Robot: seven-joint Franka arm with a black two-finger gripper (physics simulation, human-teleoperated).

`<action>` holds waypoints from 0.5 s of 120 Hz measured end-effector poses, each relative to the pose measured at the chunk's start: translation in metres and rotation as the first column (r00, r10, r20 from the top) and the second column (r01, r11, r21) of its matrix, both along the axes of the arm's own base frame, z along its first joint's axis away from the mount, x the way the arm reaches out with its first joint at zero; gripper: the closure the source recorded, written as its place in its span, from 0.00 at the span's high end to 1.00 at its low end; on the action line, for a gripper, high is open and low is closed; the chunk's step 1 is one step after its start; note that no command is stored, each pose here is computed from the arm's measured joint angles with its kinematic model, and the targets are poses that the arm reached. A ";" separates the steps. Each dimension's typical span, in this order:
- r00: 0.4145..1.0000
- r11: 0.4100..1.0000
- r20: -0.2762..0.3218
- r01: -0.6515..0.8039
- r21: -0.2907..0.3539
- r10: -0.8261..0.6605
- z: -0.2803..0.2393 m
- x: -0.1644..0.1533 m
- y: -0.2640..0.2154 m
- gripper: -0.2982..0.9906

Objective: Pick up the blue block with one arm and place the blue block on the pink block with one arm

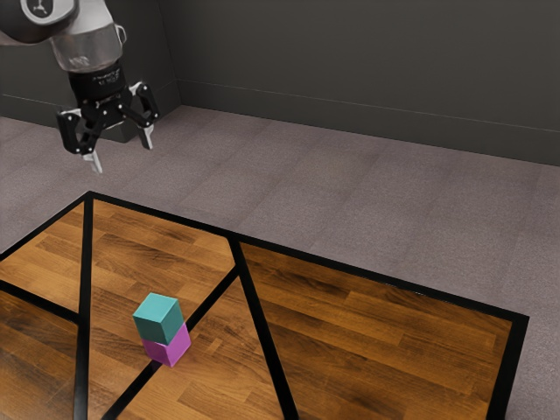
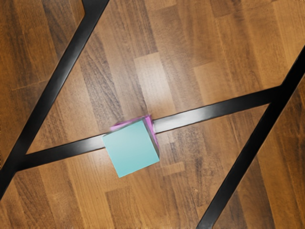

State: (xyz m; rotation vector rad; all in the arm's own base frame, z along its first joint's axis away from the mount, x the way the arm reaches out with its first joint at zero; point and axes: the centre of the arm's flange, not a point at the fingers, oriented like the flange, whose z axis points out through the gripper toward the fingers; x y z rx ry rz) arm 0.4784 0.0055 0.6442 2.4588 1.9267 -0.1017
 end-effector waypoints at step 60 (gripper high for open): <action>0.978 0.977 -0.033 -0.206 0.052 0.208 -0.019 0.008 0.029 0.77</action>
